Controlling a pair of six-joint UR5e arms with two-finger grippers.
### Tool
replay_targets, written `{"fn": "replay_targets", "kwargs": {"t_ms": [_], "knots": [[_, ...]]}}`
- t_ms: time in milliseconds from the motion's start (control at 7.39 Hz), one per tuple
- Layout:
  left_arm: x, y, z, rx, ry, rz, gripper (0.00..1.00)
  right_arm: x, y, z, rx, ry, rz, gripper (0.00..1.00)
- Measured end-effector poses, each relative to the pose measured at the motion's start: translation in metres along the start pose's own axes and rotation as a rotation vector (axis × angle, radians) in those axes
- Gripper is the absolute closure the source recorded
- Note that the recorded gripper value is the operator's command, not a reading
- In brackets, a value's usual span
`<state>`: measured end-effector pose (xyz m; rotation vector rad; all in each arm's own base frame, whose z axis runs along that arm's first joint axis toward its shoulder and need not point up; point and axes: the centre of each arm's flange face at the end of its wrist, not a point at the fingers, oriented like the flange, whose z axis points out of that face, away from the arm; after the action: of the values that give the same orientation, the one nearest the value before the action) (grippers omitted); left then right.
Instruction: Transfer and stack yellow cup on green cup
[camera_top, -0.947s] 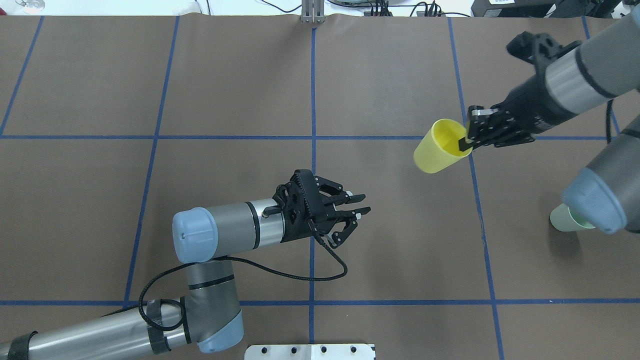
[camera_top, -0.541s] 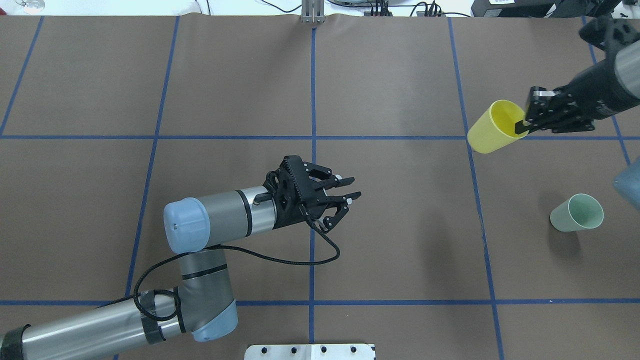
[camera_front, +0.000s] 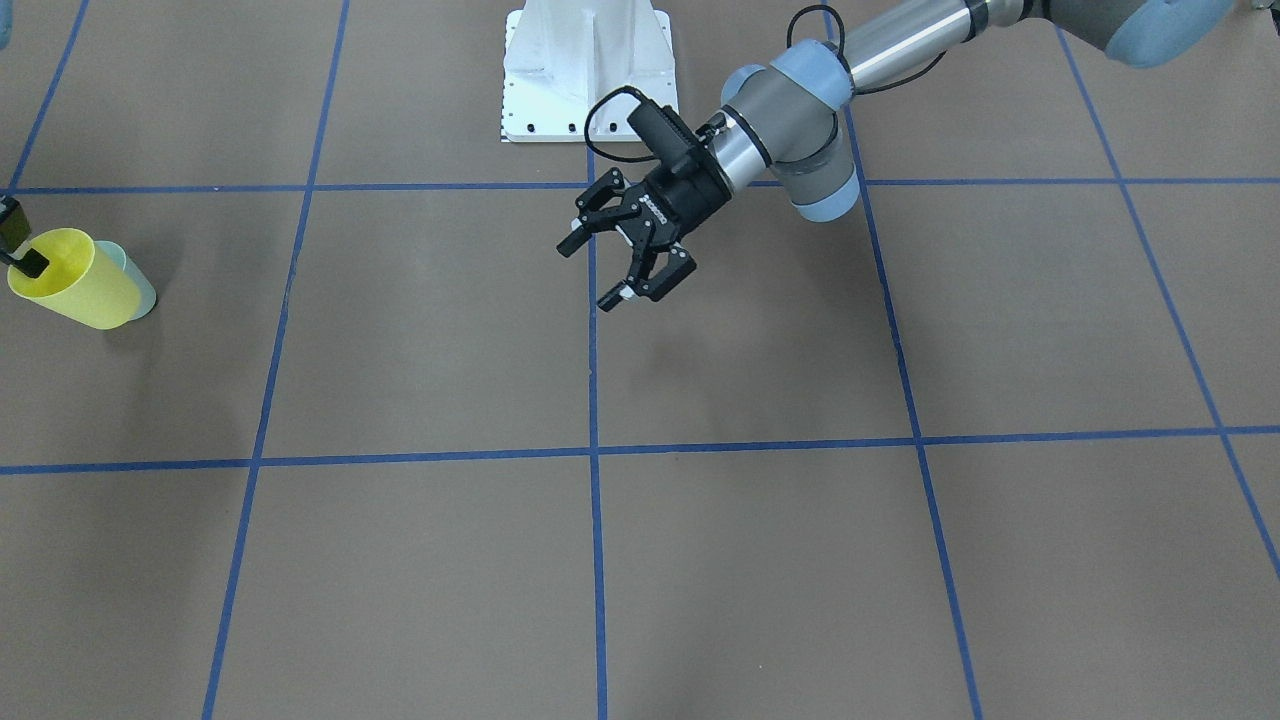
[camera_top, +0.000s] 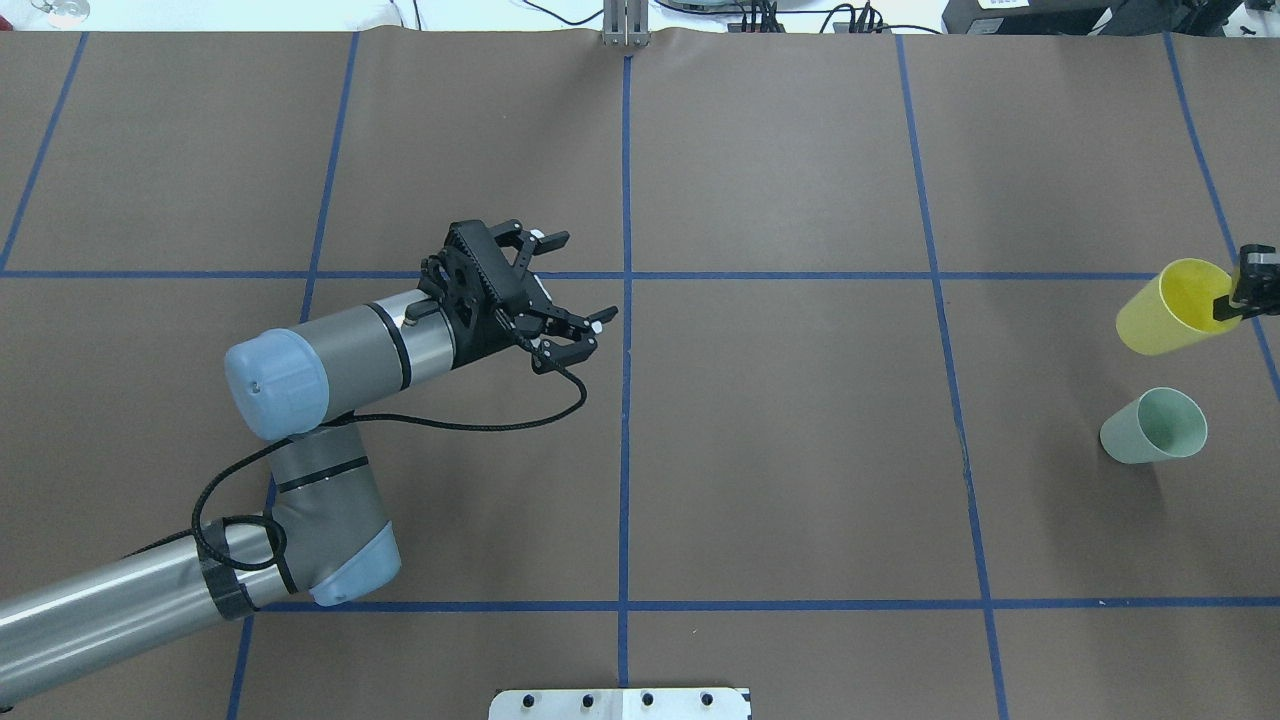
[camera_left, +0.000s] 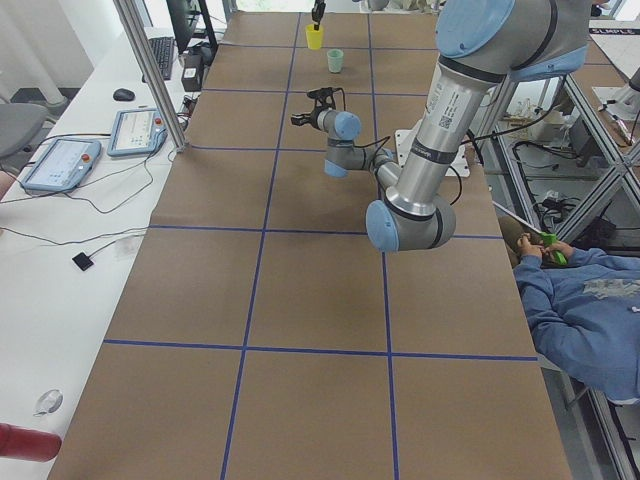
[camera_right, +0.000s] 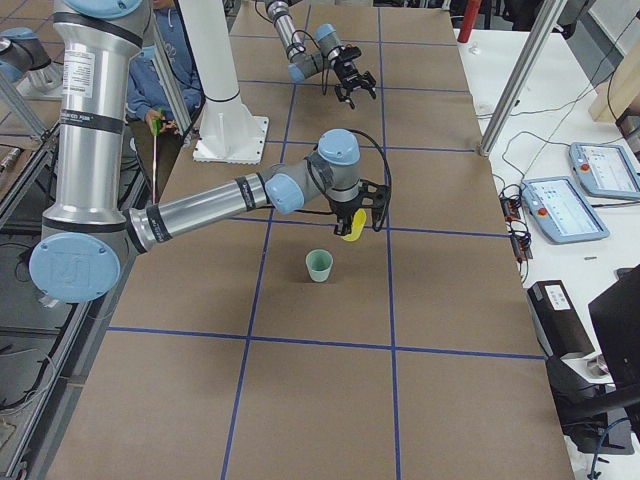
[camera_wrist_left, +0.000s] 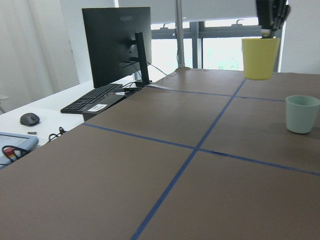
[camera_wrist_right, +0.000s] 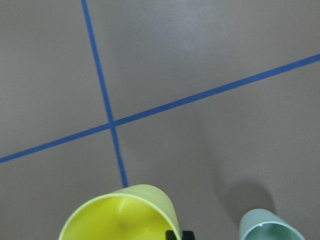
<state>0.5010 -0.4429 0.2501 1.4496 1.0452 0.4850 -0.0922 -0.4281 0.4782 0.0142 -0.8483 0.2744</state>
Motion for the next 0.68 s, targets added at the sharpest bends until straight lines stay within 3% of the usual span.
{"fn": "replay_targets", "kwargs": {"t_ms": [271, 676], "knots": [[-0.035, 0.005, 0.001, -0.077, -0.070, 0.000, 0.00, 0.022, 0.011, 0.008, -0.030, 0.023, -0.032, 1.00], [-0.044, 0.009, 0.001, -0.098, -0.090, -0.023, 0.00, 0.045, 0.027, 0.018, -0.088, 0.029, -0.060, 1.00]]}}
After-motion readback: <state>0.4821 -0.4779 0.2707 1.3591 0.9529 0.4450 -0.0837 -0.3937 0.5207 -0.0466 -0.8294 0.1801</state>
